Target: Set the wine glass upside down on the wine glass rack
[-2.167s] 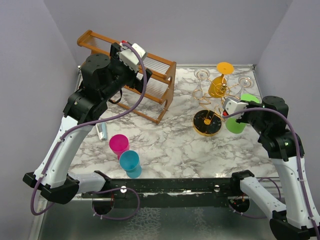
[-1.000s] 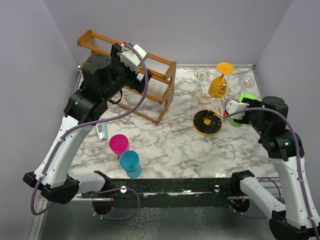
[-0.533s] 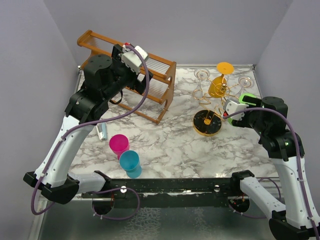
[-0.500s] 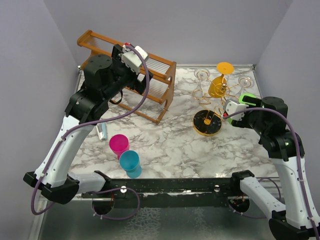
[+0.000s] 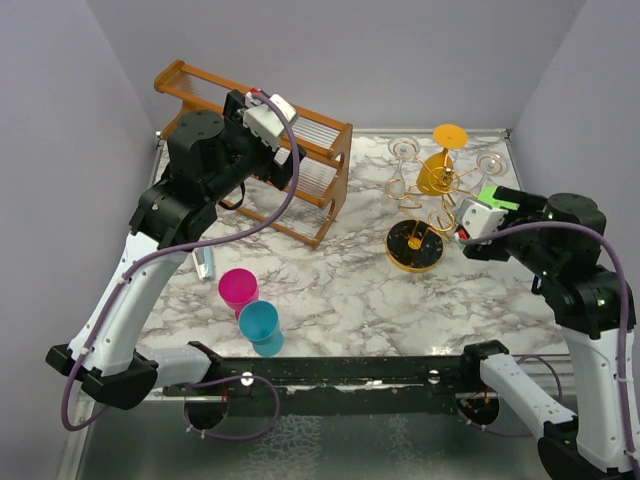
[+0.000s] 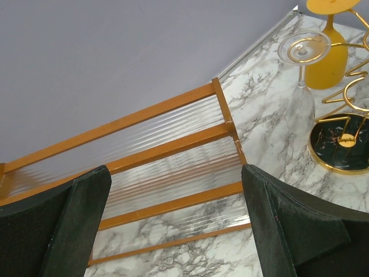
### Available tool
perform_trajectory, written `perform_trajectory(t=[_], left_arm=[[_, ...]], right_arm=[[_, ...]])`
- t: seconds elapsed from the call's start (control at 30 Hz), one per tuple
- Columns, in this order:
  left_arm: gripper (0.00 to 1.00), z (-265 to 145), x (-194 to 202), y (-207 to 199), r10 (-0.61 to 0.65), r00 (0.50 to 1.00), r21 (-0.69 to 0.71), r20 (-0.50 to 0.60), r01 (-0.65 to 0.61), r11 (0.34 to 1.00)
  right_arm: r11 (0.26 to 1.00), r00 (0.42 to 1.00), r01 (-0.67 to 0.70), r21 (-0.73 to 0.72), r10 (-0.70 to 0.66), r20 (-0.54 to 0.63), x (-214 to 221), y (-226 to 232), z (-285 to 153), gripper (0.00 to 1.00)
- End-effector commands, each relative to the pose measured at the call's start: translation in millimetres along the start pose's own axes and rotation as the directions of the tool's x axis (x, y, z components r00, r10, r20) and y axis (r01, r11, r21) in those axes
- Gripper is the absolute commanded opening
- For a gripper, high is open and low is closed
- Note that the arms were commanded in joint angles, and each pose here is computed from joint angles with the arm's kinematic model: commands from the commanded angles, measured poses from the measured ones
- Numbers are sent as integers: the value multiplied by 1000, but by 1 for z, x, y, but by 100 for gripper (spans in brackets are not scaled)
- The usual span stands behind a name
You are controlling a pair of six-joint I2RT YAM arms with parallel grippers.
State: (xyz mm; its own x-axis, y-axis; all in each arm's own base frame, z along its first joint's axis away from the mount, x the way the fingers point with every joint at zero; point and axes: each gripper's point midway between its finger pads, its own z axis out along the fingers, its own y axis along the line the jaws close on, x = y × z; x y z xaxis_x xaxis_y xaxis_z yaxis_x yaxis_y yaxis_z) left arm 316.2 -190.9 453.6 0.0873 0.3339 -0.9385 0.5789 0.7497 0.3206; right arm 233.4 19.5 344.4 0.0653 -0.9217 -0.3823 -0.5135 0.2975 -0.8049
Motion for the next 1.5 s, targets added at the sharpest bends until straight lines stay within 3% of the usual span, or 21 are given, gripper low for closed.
perform_trajectory(t=[0.0,0.23,0.4,0.53,0.67,0.77,1.03,1.17,1.47], left_arm=[[99,-7,-4,-1,12,1000,13,23,-12,1000],[99,-9,2,-10,22,1000,59,13,-22,998],[98,-14,22,-40,68,998,214,-17,-63,975],[97,-29,44,-72,125,991,390,-41,-100,915],[96,-58,74,-105,198,978,569,-70,-124,813],[96,-74,101,-118,246,962,643,-114,-117,757],[91,-90,171,-97,377,864,570,-333,-134,811],[71,-98,187,-76,340,817,454,-466,-109,884],[59,-116,232,-59,293,705,378,-646,-38,925]], right_arm=[[998,981,-70,4,68,180,-39,-10,-26,79],[990,930,-140,26,123,345,-78,-33,-50,80],[977,901,-213,12,192,388,-89,-43,-42,80],[971,906,-237,23,212,367,-84,-47,-27,80],[969,909,-248,14,228,349,-79,-45,-14,80],[967,906,-255,4,237,351,-80,-44,-10,80],[970,903,-243,-21,234,361,-81,-37,-8,80],[973,912,-228,-24,223,344,-76,-30,-5,80],[976,919,-217,-31,215,329,-71,-24,-2,80]])
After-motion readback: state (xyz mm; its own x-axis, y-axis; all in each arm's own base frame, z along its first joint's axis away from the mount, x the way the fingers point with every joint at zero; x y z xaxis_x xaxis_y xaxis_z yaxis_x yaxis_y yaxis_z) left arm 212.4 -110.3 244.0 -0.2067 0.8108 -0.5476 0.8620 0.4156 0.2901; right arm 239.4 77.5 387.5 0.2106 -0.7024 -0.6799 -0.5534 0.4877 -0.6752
